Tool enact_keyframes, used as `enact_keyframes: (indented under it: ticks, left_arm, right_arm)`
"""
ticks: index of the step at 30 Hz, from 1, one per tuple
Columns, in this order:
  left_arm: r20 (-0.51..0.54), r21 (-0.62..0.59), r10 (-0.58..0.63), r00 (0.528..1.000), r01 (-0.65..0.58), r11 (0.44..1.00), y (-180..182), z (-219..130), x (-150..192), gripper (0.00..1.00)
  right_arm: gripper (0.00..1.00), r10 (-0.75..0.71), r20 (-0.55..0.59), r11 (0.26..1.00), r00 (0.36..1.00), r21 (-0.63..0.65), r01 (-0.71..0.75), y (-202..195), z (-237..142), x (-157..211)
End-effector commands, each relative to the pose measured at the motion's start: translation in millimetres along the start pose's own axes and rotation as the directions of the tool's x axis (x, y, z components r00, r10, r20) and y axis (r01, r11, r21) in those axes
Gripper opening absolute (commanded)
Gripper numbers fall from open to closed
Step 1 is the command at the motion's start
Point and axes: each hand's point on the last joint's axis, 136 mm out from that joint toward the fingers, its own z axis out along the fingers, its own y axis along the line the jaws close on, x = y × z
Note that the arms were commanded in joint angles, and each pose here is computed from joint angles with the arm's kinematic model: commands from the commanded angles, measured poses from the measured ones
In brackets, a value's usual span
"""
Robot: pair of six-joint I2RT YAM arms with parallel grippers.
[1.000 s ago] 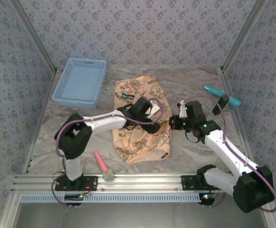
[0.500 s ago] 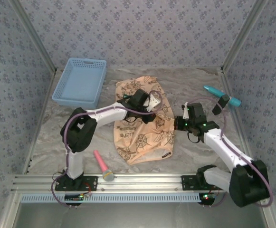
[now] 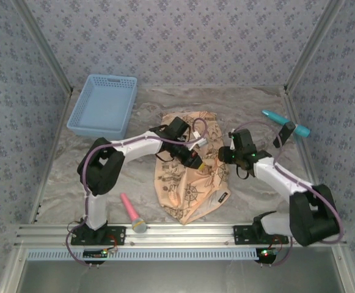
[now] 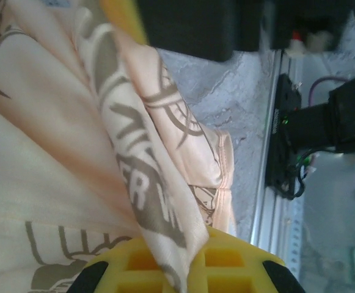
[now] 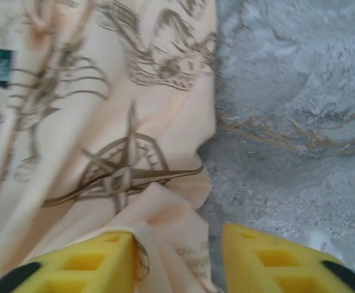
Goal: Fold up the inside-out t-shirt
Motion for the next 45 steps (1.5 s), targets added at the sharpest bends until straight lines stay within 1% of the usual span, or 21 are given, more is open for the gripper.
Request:
enact_keyframes:
  ticks: [1, 3, 6, 7, 10, 14, 17, 21, 24, 25, 28, 30, 34, 35, 37, 38, 43, 45]
  left_arm:
    - [0.039, 0.093, -0.083, 0.996, 0.08, 0.992, -12.7, -12.9, -9.2, 0.0]
    - [0.059, 0.104, -0.092, 0.994, 0.085, 0.991, -15.1, -18.6, -12.1, 0.0]
    - [0.066, 0.109, -0.119, 0.991, 0.111, 0.988, -12.9, -23.3, -14.0, 0.0]
    - [0.066, 0.113, -0.124, 0.99, 0.116, 0.987, -12.7, -23.1, -14.1, 0.0]
    - [0.077, 0.143, -0.144, 0.987, 0.132, 0.981, -13.3, -22.6, -17.0, 0.0]
    - [0.098, 0.145, -0.177, 0.979, 0.162, 0.976, -8.8, -24.0, -22.0, 0.0]
    - [0.106, 0.155, -0.191, 0.976, 0.173, 0.973, -5.1, -22.7, -22.0, 0.0]
    - [0.099, 0.17, -0.22, 0.971, 0.201, 0.965, -0.8, -18.6, -20.0, 0.0]
    - [0.107, 0.175, -0.22, 0.97, 0.199, 0.964, -2.2, -21.0, -20.5, 0.0]
    - [0.11, 0.172, -0.219, 0.969, 0.199, 0.965, -1.7, -21.9, -20.2, 0.0]
    - [0.117, 0.173, -0.231, 0.966, 0.209, 0.963, 1.9, -23.2, -20.6, 0.0]
    - [0.116, 0.178, -0.244, 0.963, 0.222, 0.959, 4.8, -21.5, -20.3, 0.0]
    - [0.124, 0.183, -0.247, 0.961, 0.223, 0.958, 4.5, -21.9, -21.2, 0.0]
    - [0.127, 0.183, -0.245, 0.961, 0.22, 0.958, 4.0, -22.8, -21.5, 0.0]
    - [0.13, 0.183, -0.246, 0.961, 0.22, 0.958, 3.7, -24.7, -21.4, 0.0]
    - [0.132, 0.182, -0.25, 0.959, 0.224, 0.957, 4.6, -25.8, -20.8, 0.0]
    - [0.144, 0.196, -0.249, 0.958, 0.219, 0.956, 2.6, -27.9, -23.7, 0.0]
    - [0.144, 0.188, -0.252, 0.957, 0.224, 0.956, 6.6, -25.7, -22.3, 0.0]
  right_arm:
    - [0.45, 0.013, -0.005, 0.991, 1.0, -0.134, -0.013, 22.3, -31.2, 19.3]
    - [0.45, 0.02, -0.023, 0.963, 1.0, -0.27, -0.026, 41.1, -46.1, 34.2]
    - [0.46, 0.027, -0.085, 0.878, 0.996, -0.475, -0.064, 74.4, -58.0, 47.3]
    - [0.47, 0.038, -0.101, 0.853, 0.994, -0.514, -0.085, 82.3, -58.0, 47.0]
    - [0.49, 0.113, -0.13, 0.823, 0.985, -0.544, -0.166, 86.6, -42.8, 45.9]
    - [0.51, 0.179, -0.158, 0.817, 0.971, -0.525, -0.236, 81.8, -22.7, 48.1]
    - [0.53, 0.198, -0.163, 0.814, 0.967, -0.522, -0.255, 74.2, -6.4, 52.1]
    - [0.52, 0.201, -0.178, 0.773, 0.963, -0.575, -0.267, 80.5, 7.0, 46.5]
    - [0.45, 0.207, -0.183, 0.738, 0.961, -0.615, -0.277, 90.1, 11.5, 42.0]
    - [0.4, 0.203, -0.181, 0.734, 0.962, -0.623, -0.272, 91.9, 11.3, 41.3]
    - [0.27, 0.196, -0.177, 0.732, 0.965, -0.628, -0.264, 93.9, 8.3, 41.3]
    - [0.21, 0.198, -0.175, 0.736, 0.965, -0.623, -0.264, 92.6, 6.2, 41.2]
    - [0.2, 0.195, -0.168, 0.748, 0.966, -0.612, -0.257, 88.2, 9.7, 43.6]
    - [0.25, 0.196, -0.172, 0.745, 0.965, -0.614, -0.261, 88.5, 11.0, 44.4]
    - [0.46, 0.207, -0.19, 0.751, 0.96, -0.598, -0.281, 86.9, 16.4, 47.0]
    - [0.49, 0.218, -0.194, 0.752, 0.957, -0.591, -0.291, 85.9, 18.8, 48.2]
    - [0.5, 0.229, -0.203, 0.747, 0.952, -0.59, -0.306, 87.6, 25.7, 54.2]
    - [0.5, 0.23, -0.196, 0.733, 0.953, -0.61, -0.302, 90.5, 27.7, 51.4]
